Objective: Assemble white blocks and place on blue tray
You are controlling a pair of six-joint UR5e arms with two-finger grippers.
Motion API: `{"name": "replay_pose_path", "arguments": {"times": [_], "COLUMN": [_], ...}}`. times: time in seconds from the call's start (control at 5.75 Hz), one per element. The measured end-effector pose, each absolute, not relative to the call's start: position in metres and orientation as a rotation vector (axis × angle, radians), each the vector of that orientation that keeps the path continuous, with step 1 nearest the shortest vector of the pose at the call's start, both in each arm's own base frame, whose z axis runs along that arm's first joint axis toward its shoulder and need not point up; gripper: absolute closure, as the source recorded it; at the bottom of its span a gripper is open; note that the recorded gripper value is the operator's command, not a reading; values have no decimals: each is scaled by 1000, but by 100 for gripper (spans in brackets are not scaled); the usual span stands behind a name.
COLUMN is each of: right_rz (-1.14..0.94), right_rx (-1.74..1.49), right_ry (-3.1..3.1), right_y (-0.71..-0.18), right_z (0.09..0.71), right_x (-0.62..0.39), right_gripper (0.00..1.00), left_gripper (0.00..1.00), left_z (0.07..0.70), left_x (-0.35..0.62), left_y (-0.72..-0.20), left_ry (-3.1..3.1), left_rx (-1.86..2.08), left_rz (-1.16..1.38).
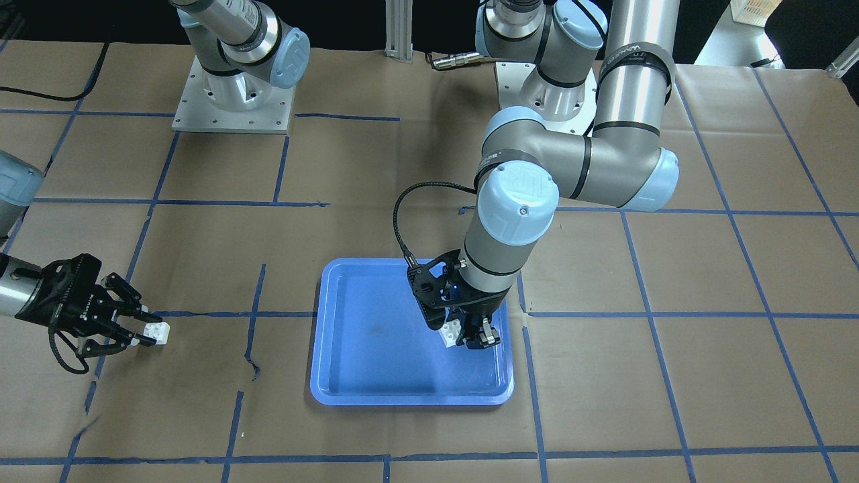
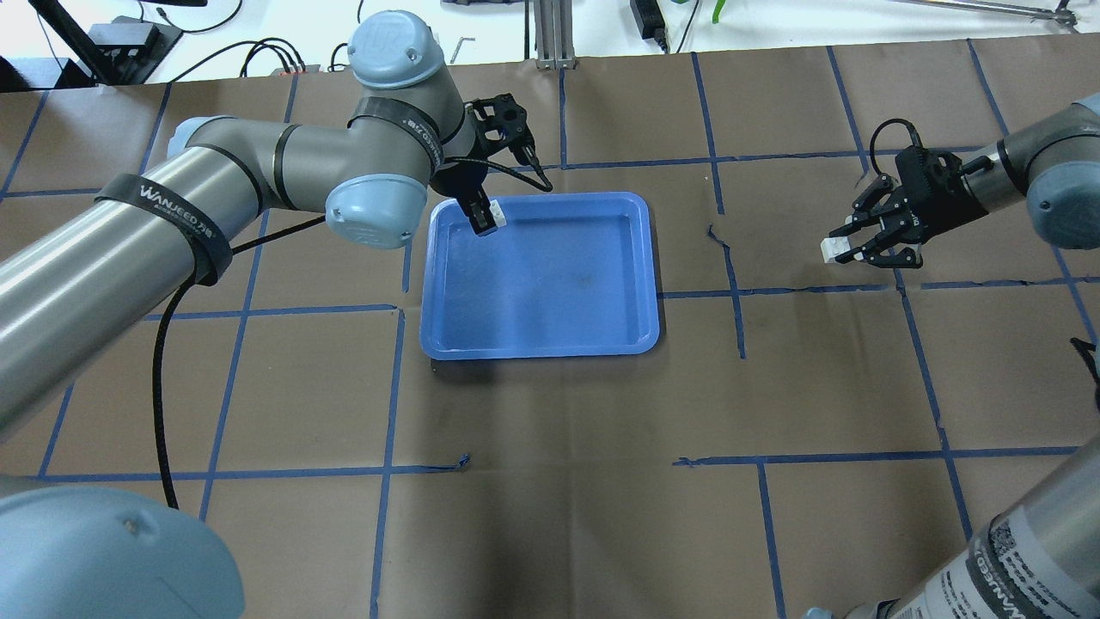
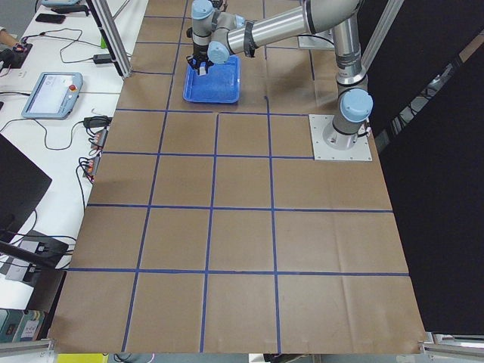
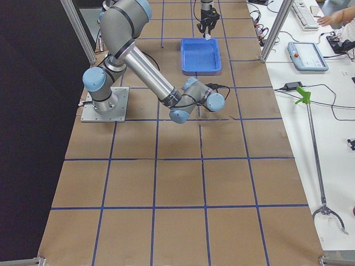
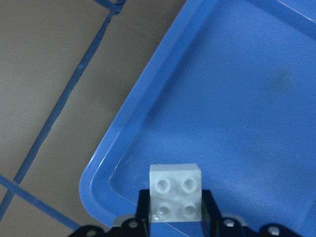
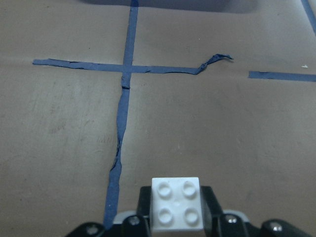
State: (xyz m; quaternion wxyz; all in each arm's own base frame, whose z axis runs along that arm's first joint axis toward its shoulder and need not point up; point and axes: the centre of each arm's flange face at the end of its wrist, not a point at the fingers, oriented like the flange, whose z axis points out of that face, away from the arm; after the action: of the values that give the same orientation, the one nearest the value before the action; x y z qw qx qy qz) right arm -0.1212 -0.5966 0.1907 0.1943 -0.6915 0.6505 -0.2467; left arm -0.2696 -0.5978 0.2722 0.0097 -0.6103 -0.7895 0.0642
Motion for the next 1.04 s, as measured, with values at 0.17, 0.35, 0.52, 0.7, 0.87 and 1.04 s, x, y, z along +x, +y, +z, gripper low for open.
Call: {"name": "replay_pose_path", "arguments": {"times": [0.17,0.35,0.52,0.7,0.87,1.04], "right_rz": [-716,-726,-725,-721,-714,-713], "right_rx": [-1956,-1977,-1995,-1998,-1988,-1969], "right_ry": [1828,1821,1811,1809,1806,1800], "right_y": [-595,-593,-593,-591,-586,-580], "right_z": [211,226,239,248,248,242], "right_x": [-116,-106,-91,-80,-73,-68], "right_gripper": [82,83,83,83,83,83], "left_gripper": [99,99,98,16,0,0], "left_z": [256,231,205,187,180,182], "left_x": [-288,-299,-303,-306,-307,-307], "left_y": [-580,-565,-559,-558,-557,-557], "left_ry": [-2313,-2231,-2203,-2195,-2192,-2190], "left_rx": [-2072,-2143,-2167,-2170,-2165,-2170], "left_rz": [155,114,108,127,143,151]}}
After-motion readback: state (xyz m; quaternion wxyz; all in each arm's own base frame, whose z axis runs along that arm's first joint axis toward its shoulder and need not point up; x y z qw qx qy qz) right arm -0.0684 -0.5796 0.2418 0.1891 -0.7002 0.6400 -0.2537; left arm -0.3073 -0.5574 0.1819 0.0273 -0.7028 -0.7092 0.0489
